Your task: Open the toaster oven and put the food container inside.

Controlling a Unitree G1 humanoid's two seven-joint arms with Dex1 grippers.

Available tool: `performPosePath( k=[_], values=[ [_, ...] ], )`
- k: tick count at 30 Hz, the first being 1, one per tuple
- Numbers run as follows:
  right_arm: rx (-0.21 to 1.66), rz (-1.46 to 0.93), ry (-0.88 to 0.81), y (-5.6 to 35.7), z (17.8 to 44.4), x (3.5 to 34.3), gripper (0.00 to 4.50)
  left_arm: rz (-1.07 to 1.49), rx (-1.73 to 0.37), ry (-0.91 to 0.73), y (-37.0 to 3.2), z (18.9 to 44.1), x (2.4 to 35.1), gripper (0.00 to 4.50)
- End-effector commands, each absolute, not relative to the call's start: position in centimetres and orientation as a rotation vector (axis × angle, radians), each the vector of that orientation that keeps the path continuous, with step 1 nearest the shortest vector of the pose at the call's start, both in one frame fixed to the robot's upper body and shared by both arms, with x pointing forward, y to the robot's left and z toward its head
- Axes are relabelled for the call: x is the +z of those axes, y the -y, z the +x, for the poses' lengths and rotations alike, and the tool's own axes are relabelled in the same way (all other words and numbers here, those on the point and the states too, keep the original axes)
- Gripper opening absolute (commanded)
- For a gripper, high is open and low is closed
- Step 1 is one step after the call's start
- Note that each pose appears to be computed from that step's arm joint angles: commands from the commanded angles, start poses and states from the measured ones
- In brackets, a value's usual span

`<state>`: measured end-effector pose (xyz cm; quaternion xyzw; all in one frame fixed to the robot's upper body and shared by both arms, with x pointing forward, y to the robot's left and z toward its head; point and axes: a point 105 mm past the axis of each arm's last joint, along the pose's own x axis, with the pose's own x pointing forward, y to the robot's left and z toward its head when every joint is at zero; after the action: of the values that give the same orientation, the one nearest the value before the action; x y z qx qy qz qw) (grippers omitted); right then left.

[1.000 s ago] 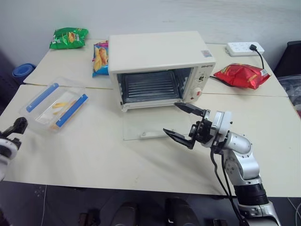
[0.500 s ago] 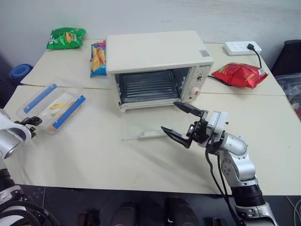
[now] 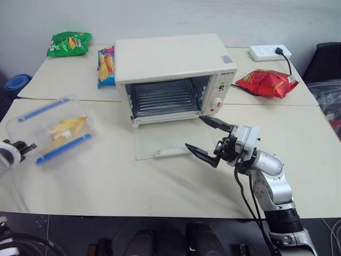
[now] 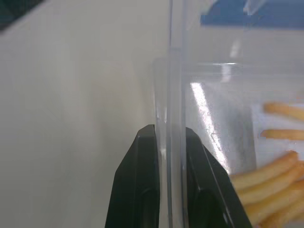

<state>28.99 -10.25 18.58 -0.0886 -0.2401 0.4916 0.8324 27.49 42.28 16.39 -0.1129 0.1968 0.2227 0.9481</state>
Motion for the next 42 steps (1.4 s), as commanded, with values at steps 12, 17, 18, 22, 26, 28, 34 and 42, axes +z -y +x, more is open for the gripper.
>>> performPosePath(
  k=[12,17,18,22,26,28,34,42],
  values=[
    [0.859,-0.302,0.372,17.1,27.1,16.9,4.5,-0.108,-0.213,-0.472,-26.6,27.1,19.1,0.16],
    [0.841,-0.297,0.358,17.5,26.3,16.4,4.5,-0.106,-0.283,-0.398,-22.0,29.6,19.7,0.16],
    [0.837,-0.294,0.36,17.5,26.2,16.4,4.5,-0.111,-0.29,-0.388,-21.3,30.0,19.8,0.16],
    [0.812,-0.278,0.364,17.5,25.7,16.2,4.5,-0.096,-0.356,-0.392,-17.9,31.3,19.8,0.16],
    [0.792,-0.271,0.369,17.3,25.4,16.1,4.5,-0.101,-0.339,-0.406,-17.0,32.1,19.3,0.16],
    [0.781,-0.265,0.374,17.3,25.3,15.9,4.5,-0.112,-0.303,-0.396,-16.6,33.0,19.1,0.16],
    [0.761,-0.235,0.382,17.1,24.6,15.4,4.5,-0.192,-0.312,-0.324,-15.0,34.4,19.5,1.4],
    [0.756,-0.227,0.367,17.6,24.2,15.6,4.5,-0.228,-0.514,-0.255,-16.5,33.1,21.8,2.8]
  ],
)
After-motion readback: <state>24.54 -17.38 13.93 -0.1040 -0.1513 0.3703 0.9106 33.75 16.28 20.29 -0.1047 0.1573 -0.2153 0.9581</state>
